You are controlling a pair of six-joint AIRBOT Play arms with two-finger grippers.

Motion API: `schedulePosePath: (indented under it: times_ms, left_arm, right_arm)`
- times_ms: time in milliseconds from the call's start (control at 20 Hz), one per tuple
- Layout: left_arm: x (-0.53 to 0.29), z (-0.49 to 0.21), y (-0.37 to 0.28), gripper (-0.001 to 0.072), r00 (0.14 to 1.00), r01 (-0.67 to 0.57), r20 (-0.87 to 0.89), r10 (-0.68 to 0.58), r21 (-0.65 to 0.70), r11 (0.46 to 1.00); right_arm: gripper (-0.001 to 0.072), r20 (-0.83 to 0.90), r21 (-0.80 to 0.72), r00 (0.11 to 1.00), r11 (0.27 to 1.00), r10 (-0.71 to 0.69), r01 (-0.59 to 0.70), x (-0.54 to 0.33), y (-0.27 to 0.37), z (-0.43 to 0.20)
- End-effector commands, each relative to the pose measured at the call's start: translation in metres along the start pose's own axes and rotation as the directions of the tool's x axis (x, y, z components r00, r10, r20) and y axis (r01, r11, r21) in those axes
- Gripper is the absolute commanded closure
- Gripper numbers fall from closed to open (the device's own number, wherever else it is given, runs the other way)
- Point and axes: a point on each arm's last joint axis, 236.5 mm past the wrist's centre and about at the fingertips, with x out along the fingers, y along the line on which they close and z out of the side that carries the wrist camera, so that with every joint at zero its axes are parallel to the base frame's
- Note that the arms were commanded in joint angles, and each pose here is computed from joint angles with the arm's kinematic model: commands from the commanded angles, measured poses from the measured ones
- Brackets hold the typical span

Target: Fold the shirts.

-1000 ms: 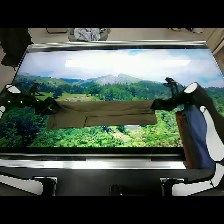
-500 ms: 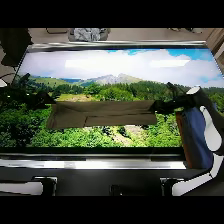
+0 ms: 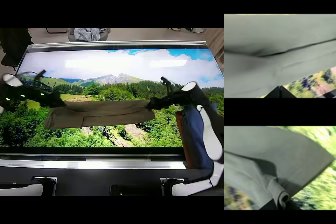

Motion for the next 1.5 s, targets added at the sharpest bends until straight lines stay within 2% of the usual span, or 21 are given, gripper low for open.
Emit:
schedulePosePath:
  times_ms: [0, 200, 350, 500, 800, 900, 1150, 1300, 1450]
  left_arm:
    - [0.059, -0.002, -0.054, 0.0679, 0.993, 0.104, 0.064, -0.104, 0.003, 0.995]
    - [0.125, -0.017, -0.123, 0.0680, 0.965, 0.252, 0.087, -0.246, -0.071, 0.965]
    - [0.166, -0.025, -0.178, 0.0680, 0.932, 0.362, 0.073, -0.355, -0.148, 0.920]
    - [0.200, -0.039, -0.237, 0.0680, 0.888, 0.458, 0.019, -0.460, -0.147, 0.877]
    - [0.242, -0.057, -0.307, 0.0681, 0.819, 0.551, -0.039, -0.573, -0.228, 0.803]
    - [0.232, -0.043, -0.299, 0.0683, 0.820, 0.557, -0.022, -0.572, -0.198, 0.806]
    - [0.140, 0.015, -0.211, 0.0683, 0.914, 0.405, 0.006, -0.406, 0.025, 0.914]
    - [0.036, 0.071, -0.146, 0.0683, 0.936, 0.268, 0.207, -0.285, 0.109, 0.957]
    - [-0.065, 0.097, -0.095, 0.0682, 0.897, 0.193, 0.388, -0.212, 0.090, 0.977]
  right_arm:
    - [0.0668, 0.100, -0.121, 0.995, 0.993, 0.009, 0.004, -0.061, 0.058, 0.010]
    - [0.0668, 0.206, -0.165, 0.979, 0.986, 0.007, 0.028, -0.125, 0.117, 0.002]
    - [0.0668, 0.281, -0.177, 0.960, 0.983, 0.005, 0.047, -0.158, 0.147, -0.004]
    - [0.0668, 0.323, -0.180, 0.946, 0.983, 0.018, 0.043, -0.178, 0.169, -0.012]
    - [0.0667, 0.374, -0.183, 0.926, 0.983, 0.039, 0.033, -0.189, 0.182, -0.008]
    - [0.0667, 0.353, -0.164, 0.934, 0.986, 0.049, 0.011, -0.180, 0.176, -0.004]
    - [0.0667, 0.306, -0.214, 0.935, 0.970, 0.182, -0.119, -0.119, 0.201, 0.024]
    - [0.0667, 0.273, -0.260, 0.915, 0.939, 0.296, -0.226, -0.056, 0.249, 0.036]
    - [0.0666, 0.245, -0.237, 0.895, 0.918, 0.373, -0.318, 0.011, 0.283, 0.039]
